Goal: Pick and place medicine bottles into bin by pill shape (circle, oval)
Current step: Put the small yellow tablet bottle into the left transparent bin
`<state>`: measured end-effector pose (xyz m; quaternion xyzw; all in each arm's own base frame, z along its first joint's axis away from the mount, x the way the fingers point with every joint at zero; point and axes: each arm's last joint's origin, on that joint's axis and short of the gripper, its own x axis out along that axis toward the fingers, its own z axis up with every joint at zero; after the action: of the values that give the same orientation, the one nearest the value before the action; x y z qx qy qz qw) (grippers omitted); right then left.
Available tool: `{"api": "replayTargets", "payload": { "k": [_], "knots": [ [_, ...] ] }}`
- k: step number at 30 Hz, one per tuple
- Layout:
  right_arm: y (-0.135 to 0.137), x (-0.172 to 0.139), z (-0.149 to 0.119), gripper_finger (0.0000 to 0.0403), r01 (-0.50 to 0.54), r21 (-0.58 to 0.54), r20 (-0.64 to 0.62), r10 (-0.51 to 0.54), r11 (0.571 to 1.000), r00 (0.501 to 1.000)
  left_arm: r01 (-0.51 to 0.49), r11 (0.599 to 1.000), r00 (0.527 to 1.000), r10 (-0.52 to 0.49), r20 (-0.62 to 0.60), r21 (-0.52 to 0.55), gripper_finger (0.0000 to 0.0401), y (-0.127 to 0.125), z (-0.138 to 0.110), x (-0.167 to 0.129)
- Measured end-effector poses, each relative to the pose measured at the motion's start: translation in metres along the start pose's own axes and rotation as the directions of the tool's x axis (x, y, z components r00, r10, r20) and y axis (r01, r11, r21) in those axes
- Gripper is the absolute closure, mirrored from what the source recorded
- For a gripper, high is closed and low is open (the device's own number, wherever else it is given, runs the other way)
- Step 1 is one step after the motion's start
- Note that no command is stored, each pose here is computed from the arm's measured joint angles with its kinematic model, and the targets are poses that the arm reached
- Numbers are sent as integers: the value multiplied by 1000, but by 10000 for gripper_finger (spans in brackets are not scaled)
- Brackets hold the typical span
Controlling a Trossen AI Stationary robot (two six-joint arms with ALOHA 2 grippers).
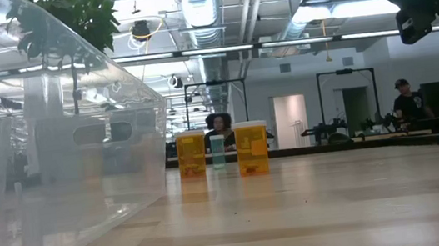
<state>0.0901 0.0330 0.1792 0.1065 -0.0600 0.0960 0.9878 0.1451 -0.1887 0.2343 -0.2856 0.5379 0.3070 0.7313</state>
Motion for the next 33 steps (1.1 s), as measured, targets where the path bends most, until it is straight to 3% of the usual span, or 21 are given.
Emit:
{"api": "replayTargets", "payload": {
  "k": [8,21,33],
  "knots": [
    [0,0,0,177,1,-1,-2,-1,1000,1000,58,998,998,-58,-22,-30,285,0,-6,21],
    [0,0,-1,177,3,-3,-6,-3,1000,1000,40,999,998,-41,-37,-37,285,1,-1,25],
    [0,0,-1,177,5,-5,-6,-5,1000,1000,44,998,993,-40,-114,34,285,-7,26,33]
  ]
}}
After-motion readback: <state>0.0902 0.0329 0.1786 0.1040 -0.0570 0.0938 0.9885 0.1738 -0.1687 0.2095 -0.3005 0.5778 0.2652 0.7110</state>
